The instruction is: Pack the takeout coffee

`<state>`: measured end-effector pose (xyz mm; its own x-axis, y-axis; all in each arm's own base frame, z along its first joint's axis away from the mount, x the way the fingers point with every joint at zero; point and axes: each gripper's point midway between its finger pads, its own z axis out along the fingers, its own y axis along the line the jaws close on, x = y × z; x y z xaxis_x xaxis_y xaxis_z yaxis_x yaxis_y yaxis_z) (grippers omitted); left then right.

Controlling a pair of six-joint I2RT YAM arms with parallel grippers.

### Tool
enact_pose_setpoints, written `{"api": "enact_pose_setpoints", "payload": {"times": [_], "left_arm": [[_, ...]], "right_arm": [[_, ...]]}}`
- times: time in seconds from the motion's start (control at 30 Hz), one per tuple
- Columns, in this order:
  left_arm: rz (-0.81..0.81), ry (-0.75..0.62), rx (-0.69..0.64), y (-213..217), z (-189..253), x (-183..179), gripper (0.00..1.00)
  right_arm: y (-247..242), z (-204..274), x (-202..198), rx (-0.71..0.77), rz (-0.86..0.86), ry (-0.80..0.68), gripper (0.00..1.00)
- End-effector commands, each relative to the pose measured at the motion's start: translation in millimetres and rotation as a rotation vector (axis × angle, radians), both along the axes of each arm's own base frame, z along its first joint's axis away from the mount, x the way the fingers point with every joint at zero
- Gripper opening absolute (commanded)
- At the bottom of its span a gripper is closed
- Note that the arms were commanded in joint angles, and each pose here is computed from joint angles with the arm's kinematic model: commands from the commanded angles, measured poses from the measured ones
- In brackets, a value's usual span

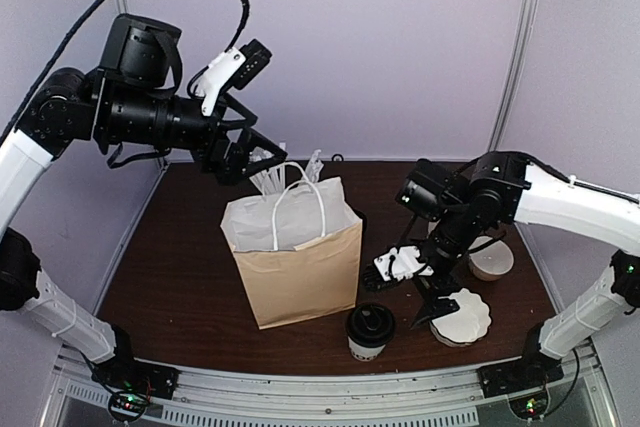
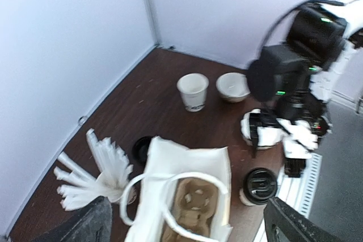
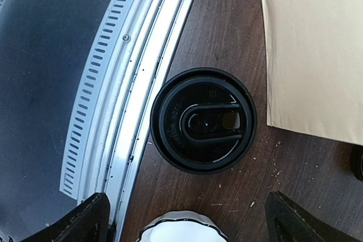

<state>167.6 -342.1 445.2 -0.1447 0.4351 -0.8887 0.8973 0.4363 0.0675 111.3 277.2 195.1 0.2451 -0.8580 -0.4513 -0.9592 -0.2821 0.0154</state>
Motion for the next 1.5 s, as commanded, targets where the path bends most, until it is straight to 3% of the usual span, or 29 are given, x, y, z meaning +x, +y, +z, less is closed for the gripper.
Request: {"api": "enact_pose_setpoints", "payload": {"times": [0.0,0.13,0.47,0.73,1.07,1.47], "left_arm": [[0.242,0.002,-0.043,36,-16,49,0.98],[0.321,0.026,-0.047,60,-30,61,0.97],[0.344,0.047,0.000,71,-56,62,0.97],[0.357,0.042,0.008,77,-59,63,0.98],[0.357,0.050,0.020,77,-65,63,0.97],[0.364,0.034,0.033,79,-62,65,0.98]], "right_arm": [[16,-8,9,-0.026,0.031,-0.077,0.99],[28,-15,5,-0.043,0.064,-0.077,1.00],[43,-34,3,-0.096,0.091,-0.098,1.00],[54,-44,4,-0.121,0.097,-0.128,0.99],[53,-53,4,-0.157,0.115,-0.150,0.89],[48,-61,4,-0.207,0.133,-0.185,0.88]]}}
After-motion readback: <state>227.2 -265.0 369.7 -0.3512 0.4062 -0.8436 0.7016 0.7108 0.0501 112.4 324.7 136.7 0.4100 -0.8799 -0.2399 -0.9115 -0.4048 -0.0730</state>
